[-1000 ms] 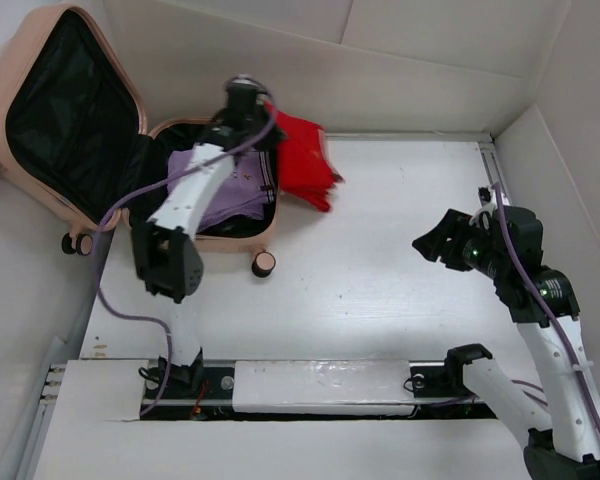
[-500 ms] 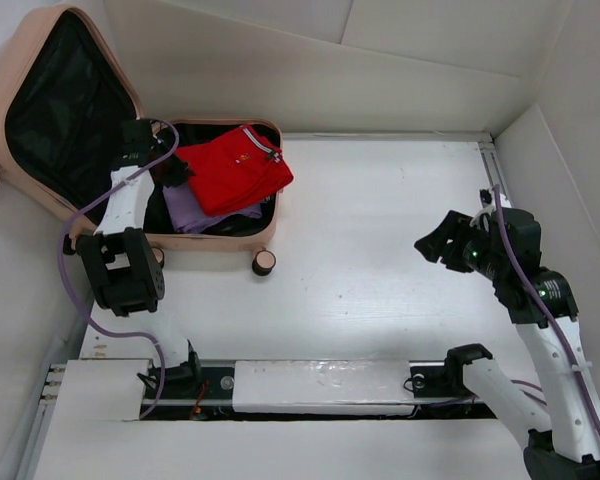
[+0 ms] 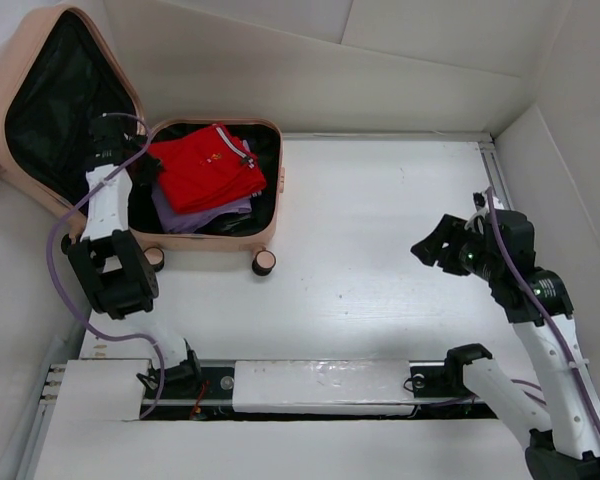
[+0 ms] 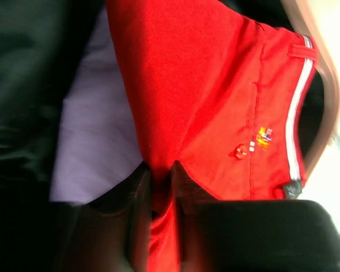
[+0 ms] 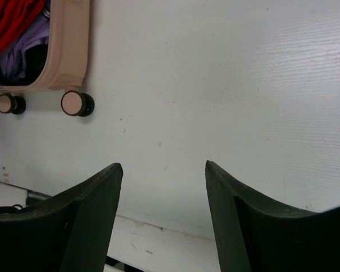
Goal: Pack the luggage
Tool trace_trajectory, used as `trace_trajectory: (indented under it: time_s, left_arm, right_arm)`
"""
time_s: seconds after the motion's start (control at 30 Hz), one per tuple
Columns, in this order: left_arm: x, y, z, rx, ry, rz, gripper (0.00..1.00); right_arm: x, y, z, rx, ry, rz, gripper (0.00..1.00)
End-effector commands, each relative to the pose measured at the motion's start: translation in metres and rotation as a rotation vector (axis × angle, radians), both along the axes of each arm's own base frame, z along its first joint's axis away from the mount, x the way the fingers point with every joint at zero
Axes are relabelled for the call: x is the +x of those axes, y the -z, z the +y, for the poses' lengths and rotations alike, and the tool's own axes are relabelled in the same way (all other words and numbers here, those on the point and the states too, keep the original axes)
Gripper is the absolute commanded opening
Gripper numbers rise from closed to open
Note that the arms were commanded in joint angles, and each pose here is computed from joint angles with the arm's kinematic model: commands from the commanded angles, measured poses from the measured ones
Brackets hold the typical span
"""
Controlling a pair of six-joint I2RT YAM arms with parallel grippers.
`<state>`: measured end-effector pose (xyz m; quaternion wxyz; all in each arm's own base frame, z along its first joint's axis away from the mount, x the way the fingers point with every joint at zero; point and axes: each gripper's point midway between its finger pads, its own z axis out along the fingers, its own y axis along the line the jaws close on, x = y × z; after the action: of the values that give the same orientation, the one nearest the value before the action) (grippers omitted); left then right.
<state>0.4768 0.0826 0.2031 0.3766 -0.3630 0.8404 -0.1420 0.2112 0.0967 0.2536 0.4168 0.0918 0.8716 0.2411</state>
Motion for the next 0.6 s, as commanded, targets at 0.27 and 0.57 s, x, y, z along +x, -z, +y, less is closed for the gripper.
trace_trajectory:
  time_s: [0.27, 0.57]
  left_arm:
    - [-0.046, -0.132, 0.006, 0.182, -0.193, -0.255, 0.79]
    - [-0.172, -0.217, 0.024, 0.306, -0.539, -0.35, 0.77]
  right_arm:
    - [-0.003, 0.008, 0.02, 0.011, -0.138, -0.006, 0.76]
    - [-0.026, 0.014, 0.06, 0.107, -0.385, -0.045, 0.07]
